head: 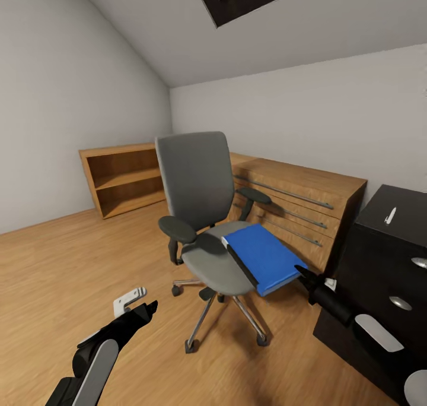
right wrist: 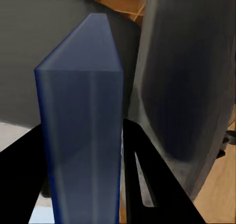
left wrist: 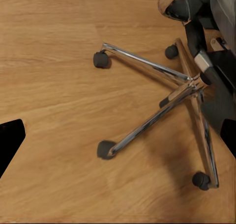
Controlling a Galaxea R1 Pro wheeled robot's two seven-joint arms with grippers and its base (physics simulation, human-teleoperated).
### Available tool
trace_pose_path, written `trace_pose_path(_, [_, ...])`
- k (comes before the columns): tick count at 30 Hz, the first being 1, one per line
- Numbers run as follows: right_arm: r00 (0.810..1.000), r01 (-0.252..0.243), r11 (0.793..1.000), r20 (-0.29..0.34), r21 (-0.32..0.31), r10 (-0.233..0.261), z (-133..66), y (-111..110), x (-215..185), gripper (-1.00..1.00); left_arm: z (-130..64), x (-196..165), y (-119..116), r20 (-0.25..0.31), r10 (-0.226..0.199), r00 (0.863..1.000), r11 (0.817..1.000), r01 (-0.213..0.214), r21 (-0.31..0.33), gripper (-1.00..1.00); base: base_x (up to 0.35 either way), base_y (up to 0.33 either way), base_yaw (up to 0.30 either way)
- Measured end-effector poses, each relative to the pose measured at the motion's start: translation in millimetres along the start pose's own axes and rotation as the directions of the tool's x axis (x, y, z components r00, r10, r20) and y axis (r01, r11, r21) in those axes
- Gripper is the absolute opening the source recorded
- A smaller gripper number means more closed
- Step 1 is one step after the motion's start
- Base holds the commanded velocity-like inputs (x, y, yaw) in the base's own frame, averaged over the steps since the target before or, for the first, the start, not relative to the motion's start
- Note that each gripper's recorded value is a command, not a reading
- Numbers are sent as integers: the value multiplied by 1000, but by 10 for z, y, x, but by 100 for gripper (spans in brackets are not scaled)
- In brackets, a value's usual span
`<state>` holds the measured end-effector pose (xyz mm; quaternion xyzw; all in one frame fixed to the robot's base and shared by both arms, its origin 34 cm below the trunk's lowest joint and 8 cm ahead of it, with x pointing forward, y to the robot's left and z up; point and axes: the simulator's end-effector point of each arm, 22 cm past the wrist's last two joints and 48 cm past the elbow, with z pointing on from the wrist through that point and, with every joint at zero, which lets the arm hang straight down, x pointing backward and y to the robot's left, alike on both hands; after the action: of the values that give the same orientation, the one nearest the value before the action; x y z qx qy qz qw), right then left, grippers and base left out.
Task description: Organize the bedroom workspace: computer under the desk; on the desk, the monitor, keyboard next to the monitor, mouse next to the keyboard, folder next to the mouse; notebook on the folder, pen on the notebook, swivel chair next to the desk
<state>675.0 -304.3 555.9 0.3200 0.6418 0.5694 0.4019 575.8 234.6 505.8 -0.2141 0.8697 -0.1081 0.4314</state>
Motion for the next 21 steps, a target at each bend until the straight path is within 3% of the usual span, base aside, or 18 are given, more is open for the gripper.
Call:
trace_pose_path(2, [1000, 23, 1000, -19, -16, -23, 54, 135, 42, -100, -17, -38, -20, 0, 0, 1000, 1000, 0, 0, 100, -328, 0, 0])
trace_pose_path(5, [987, 128, 990, -89, -52, -132, 186, 444, 224, -100, -43, -96, -50, 0, 0, 1000, 1000, 0, 0, 100, -335, 0, 0])
trace_pose_path(8, [976, 191, 979, -97, -75, -197, 280, 636, 297, -100, -70, -154, -78, 0, 0, 1000, 1000, 0, -1, 100, -228, 0, 0])
trace_pose_path(13, [958, 284, 950, 0, -132, -286, 467, 1068, 319, -100, -117, -247, -131, 0, 0, 1000, 1000, 0, -2, 100, -40, 0, 0])
trace_pose_path(16, [946, 324, 944, 41, -60, -322, 462, 1129, 406, -100, -144, -302, -164, 0, 1, 1000, 1000, -1, -2, 100, -5, 0, 0])
trace_pose_path(18, [929, 351, 936, 125, 6, -349, 380, 1257, 406, -100, -161, -336, -183, -1, 1, 1000, 1000, -1, -2, 100, -2, 0, 0])
trace_pose_path(21, [907, 340, 938, 240, 69, -346, 174, 1397, 390, -100, -186, -390, -211, -1, 1, 1000, 1000, -1, -3, 100, 0, 0, 0])
